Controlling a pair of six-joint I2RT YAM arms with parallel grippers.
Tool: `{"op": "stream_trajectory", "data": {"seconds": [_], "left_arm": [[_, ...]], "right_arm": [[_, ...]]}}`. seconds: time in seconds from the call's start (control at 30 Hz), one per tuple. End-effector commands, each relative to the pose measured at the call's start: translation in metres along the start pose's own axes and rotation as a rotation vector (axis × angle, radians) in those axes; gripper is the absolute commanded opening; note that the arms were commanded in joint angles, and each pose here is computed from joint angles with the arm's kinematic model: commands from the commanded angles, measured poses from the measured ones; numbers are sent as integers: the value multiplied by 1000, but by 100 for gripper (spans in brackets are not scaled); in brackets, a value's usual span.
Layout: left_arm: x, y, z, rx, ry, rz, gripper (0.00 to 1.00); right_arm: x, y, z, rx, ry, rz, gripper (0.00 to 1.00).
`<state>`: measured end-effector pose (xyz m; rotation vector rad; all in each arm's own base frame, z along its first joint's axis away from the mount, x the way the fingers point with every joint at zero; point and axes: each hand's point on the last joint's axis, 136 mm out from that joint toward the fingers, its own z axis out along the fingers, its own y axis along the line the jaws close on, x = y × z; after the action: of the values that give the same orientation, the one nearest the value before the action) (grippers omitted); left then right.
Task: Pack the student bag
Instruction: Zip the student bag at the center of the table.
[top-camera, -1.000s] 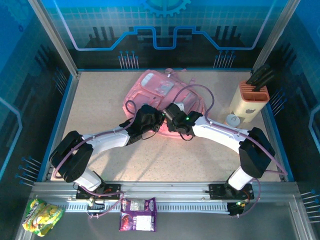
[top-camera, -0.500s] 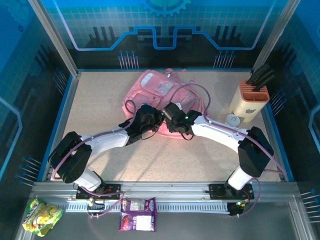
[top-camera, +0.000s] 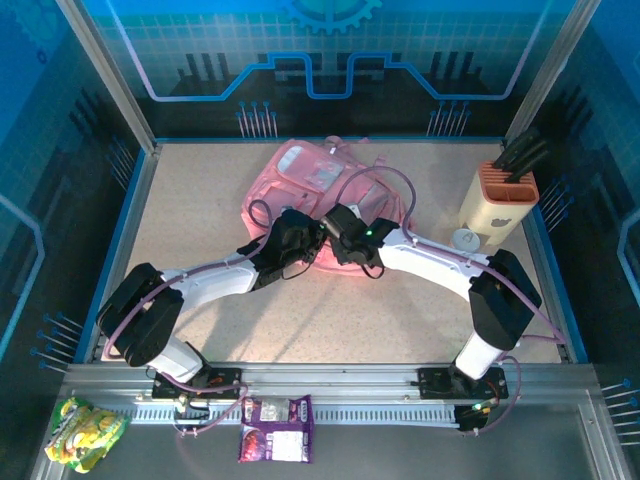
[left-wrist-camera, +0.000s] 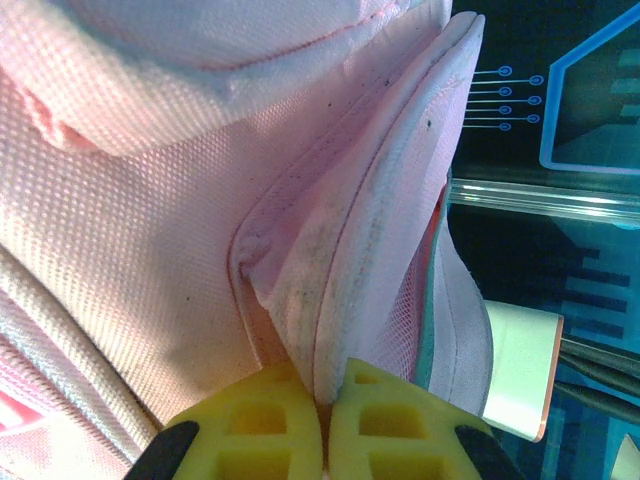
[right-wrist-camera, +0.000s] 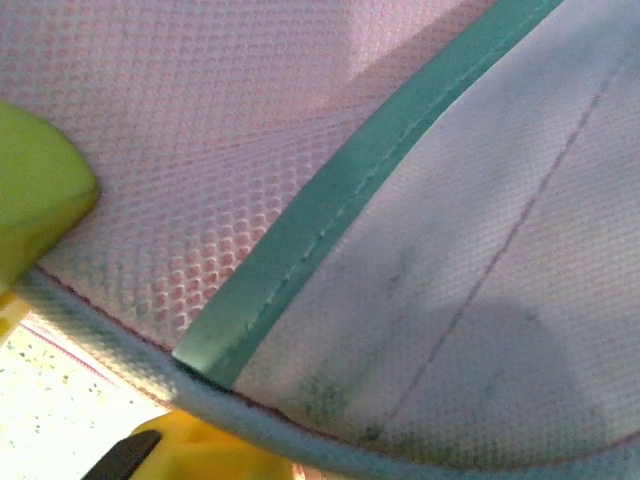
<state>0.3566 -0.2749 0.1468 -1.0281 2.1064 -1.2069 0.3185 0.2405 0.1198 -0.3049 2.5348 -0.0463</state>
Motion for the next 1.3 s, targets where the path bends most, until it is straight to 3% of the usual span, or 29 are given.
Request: {"op": "stream_trajectory", "data": {"seconds": [0.0, 0.1, 0.33, 0.53, 0.73, 0.87, 1.03, 1.17, 1.27], "left_arm": [[9, -34, -12, 81, 37, 43, 0], [6, -31, -12, 73, 31, 47, 0], [-7, -18, -22, 12, 1, 106, 0], [-31, 2, -42, -78, 11, 243, 0], [-67, 17, -66, -161, 17, 384, 0], [-81, 3, -67, -89, 57, 450, 0], [-99, -15, -47, -3, 125, 528, 0], [-100, -29, -37, 54, 185, 557, 18], [-104, -25, -46, 50, 149, 507, 39]], "right_arm": [[-18, -15, -1, 17, -40, -1, 20], [-18, -13, -2, 12, -34, -19, 11], [-15, -39, -16, 80, -22, -47, 0], [0, -82, -13, 135, 32, -34, 0], [1, -94, -15, 169, 49, -102, 0], [9, -56, -11, 9, 65, -160, 0], [27, 34, -29, -169, 66, -308, 0], [16, 104, -46, -341, 0, -278, 0], [3, 118, -40, -347, -19, -221, 0]]}}
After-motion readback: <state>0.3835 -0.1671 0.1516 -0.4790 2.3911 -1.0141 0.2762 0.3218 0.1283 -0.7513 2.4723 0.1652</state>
